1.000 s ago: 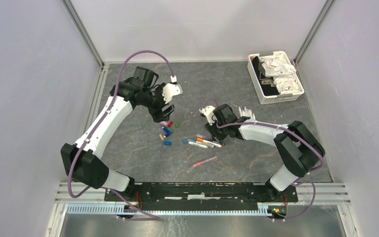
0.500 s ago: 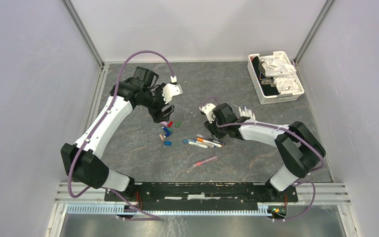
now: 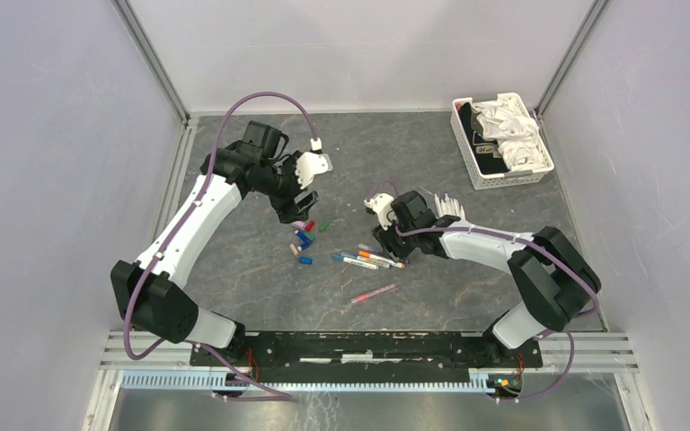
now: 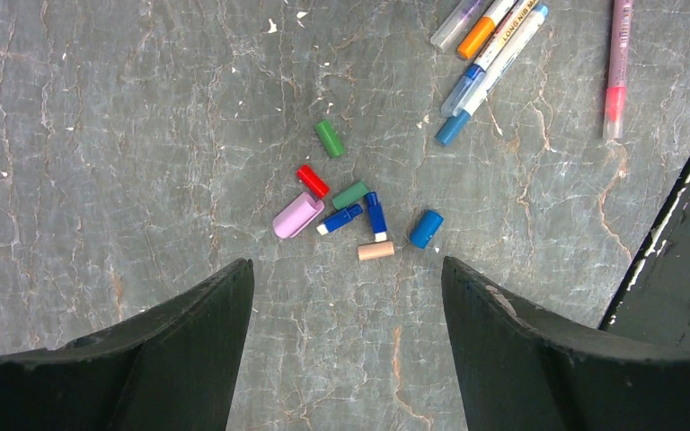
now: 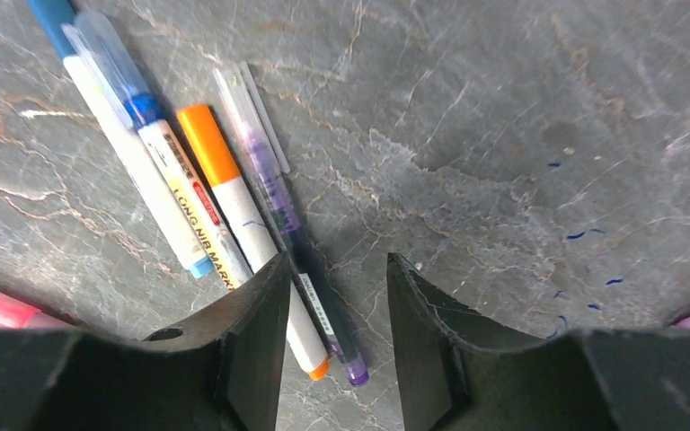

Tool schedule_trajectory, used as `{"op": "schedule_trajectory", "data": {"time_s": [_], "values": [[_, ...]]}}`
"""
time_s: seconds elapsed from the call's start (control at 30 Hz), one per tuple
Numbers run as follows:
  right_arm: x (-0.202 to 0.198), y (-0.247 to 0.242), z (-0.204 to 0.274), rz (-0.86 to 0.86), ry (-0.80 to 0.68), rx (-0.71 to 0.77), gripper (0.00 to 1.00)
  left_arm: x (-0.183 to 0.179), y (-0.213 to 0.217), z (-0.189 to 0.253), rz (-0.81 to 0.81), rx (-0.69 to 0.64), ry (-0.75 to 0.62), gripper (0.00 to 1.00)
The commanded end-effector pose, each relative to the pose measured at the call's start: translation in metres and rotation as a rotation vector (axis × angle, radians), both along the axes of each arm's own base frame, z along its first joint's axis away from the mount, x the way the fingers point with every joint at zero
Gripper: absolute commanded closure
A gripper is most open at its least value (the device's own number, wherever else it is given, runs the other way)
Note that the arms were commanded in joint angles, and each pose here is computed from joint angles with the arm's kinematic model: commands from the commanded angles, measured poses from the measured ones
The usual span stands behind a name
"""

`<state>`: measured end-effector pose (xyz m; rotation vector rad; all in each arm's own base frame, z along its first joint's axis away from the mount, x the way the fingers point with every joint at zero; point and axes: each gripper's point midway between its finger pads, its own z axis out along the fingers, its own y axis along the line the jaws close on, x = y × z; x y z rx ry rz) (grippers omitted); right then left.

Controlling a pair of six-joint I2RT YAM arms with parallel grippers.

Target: Open the pen caps

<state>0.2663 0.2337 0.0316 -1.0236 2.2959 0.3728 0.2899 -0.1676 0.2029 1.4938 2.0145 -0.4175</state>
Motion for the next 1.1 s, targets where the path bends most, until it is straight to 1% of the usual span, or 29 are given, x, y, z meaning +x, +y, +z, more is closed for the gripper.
{"op": "schedule_trajectory", "data": {"time_s": [0.0, 0.2, 0.37, 0.43, 0.5, 0.53, 0.6, 0.63, 0.67, 0.77, 0.9, 0.97, 1.07], "values": [[-0.001, -0.001, -0.010, -0.007, 0.020, -0.010, 0.53, -0.003, 0.002, 0.002, -0.004, 0.005, -0.006, 0.18], [0.001, -0.004, -0.019, -0.013, 0.033, -0.042, 0.56, -0.004, 0.004, 0.000, -0.003, 0.013, -0.003, 0.18], [-0.001, -0.016, -0.037, -0.040, 0.041, -0.100, 0.58, -0.006, 0.004, -0.002, -0.012, 0.014, 0.002, 0.18], [0.000, -0.022, -0.043, -0.058, 0.041, -0.123, 0.65, -0.005, 0.003, -0.003, -0.006, 0.007, 0.004, 0.18], [0.003, -0.022, -0.043, -0.083, 0.050, -0.112, 0.79, -0.005, 0.000, -0.003, -0.001, -0.007, 0.004, 0.17], [0.005, -0.019, -0.042, -0.088, 0.056, -0.090, 0.88, -0.005, -0.001, -0.003, -0.002, -0.012, 0.007, 0.17], [0.010, -0.011, -0.033, -0.083, 0.062, -0.037, 0.95, -0.004, -0.001, -0.004, 0.002, -0.012, 0.014, 0.16], [0.013, -0.007, -0.027, -0.078, 0.057, -0.012, 0.99, -0.003, -0.001, -0.006, 0.000, -0.008, 0.018, 0.04], [0.016, -0.003, -0.020, -0.069, 0.052, 0.009, 1.00, -0.004, -0.001, -0.008, -0.008, -0.004, 0.022, 0.01], [0.023, 0.008, 0.003, -0.039, 0.038, 0.070, 1.00, -0.013, -0.004, -0.014, -0.076, -0.017, 0.028, 0.00], [0.026, 0.029, 0.044, 0.036, 0.042, 0.169, 1.00, -0.032, -0.016, -0.017, -0.215, -0.085, 0.019, 0.00], [0.019, 0.048, 0.069, 0.101, 0.082, 0.272, 1.00, -0.036, -0.020, -0.018, -0.253, -0.105, 0.021, 0.00], [0.005, 0.071, 0.098, 0.200, 0.157, 0.382, 1.00, -0.037, -0.026, -0.020, -0.299, -0.105, 0.040, 0.00]]}}
